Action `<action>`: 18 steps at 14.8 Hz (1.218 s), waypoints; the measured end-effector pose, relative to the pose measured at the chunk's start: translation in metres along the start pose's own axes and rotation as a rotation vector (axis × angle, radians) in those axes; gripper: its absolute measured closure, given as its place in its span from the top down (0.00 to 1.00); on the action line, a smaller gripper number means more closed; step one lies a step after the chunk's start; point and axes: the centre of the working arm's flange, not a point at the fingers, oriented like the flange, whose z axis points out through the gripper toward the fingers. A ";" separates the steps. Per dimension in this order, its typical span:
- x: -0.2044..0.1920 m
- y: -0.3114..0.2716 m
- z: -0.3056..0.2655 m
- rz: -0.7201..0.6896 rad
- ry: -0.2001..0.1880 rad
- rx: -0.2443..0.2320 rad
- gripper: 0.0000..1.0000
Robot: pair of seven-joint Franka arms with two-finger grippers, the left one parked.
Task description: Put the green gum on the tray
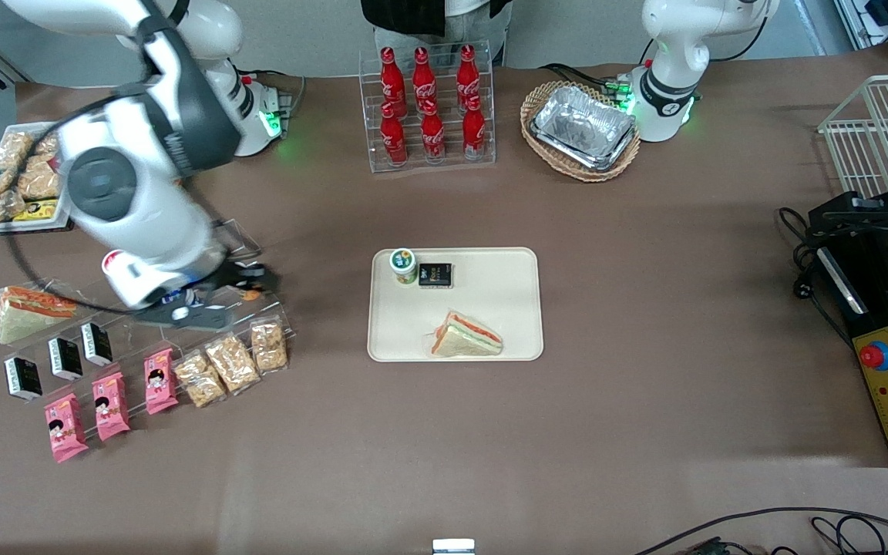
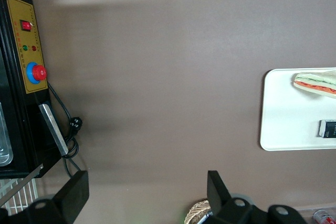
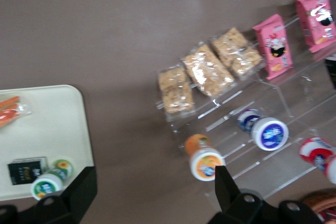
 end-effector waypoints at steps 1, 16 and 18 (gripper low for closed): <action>0.004 0.019 -0.002 0.003 -0.021 -0.010 1.00; -0.025 0.180 -0.053 0.104 -0.098 0.159 1.00; -0.026 0.185 -0.055 0.107 -0.091 0.160 1.00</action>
